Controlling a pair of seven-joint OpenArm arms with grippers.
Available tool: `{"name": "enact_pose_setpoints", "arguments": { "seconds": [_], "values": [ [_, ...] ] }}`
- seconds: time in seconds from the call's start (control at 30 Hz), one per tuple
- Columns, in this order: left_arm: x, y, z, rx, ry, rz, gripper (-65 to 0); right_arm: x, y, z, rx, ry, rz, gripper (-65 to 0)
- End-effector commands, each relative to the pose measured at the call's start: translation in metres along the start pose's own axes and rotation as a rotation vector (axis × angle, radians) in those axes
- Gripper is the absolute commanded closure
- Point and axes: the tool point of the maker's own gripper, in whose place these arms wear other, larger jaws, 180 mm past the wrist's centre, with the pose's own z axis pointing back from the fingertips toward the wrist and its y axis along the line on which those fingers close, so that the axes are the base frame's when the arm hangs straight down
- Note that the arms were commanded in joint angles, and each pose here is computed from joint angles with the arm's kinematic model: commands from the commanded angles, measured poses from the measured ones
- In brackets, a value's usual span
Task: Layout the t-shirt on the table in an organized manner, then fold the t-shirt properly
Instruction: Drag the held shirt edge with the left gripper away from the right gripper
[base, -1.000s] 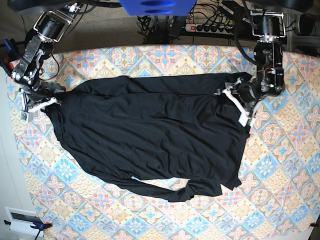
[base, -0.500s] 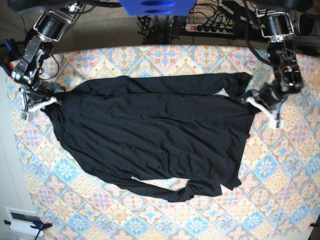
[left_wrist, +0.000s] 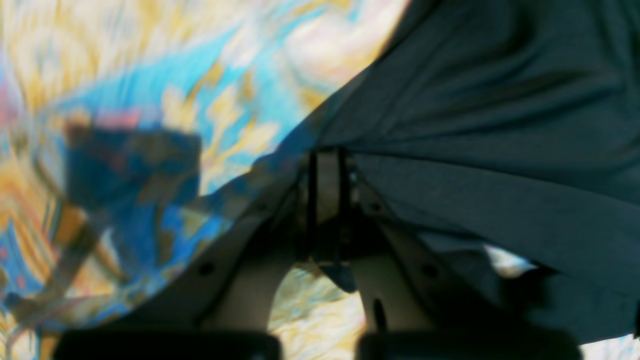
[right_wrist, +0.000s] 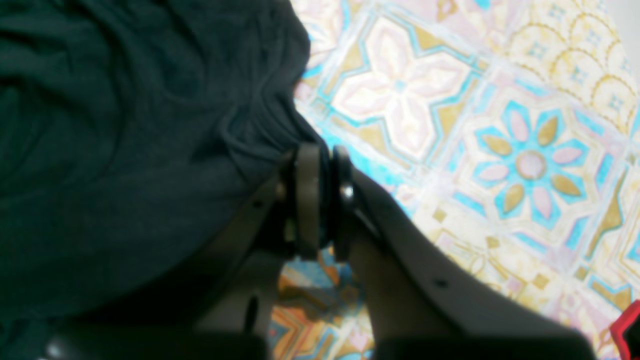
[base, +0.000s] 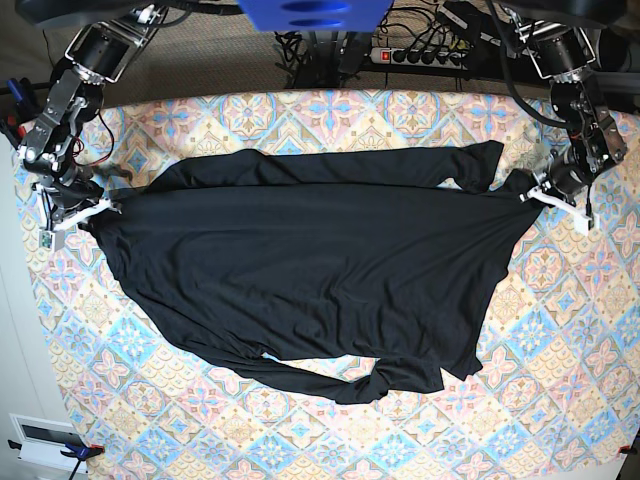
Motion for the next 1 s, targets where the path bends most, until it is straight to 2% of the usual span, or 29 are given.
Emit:
{"name": "enact_pose_setpoints", "arguments": {
  "seconds": [0.0,0.2,0.3,0.43,0.53,0.6,0.77,0.97],
  "values": [
    [0.018,0.003,0.007,0.007,-0.047,-0.016,-0.1,0.017,-0.004,0.005,-0.007,-0.041,0.016,0.0],
    [0.004,0.008,0.006,0.017,-0.014,-0.019,-0.4,0.006,-0.004,0.005,-0.008,0.024,0.016,0.0],
    [0.005,0.013,0.010,0.029,-0.003,-0.033,-4.1,0.006,-0.004,0.005,-0.008,0.024,0.016,0.0],
    [-0.004,0.014,0.013,0.031,0.075,-0.054,-15.5,0.009,-0.004,0.004,-0.006,0.016,0.014,0.0],
    [0.007,0.013,0.023,0.040,0.065,-0.098,-25.3,0.008,-0.004,0.004,-0.006,0.019,0.013,0.0],
    [0.004,0.009,0.032,0.033,0.055,-0.126,-29.0,0.007,-0.004,0.003,-0.006,0.021,0.010,0.0],
    [0.003,-0.005,0.062,-0.037,-0.005,-0.133,-29.7,0.007,-0.004,0.003,-0.006,0.020,0.011,0.0],
    [-0.023,-0.016,0.077,-0.081,0.027,-0.151,-29.7,0.007,-0.004,0.004,-0.007,0.017,0.015,0.0]
  ]
}}
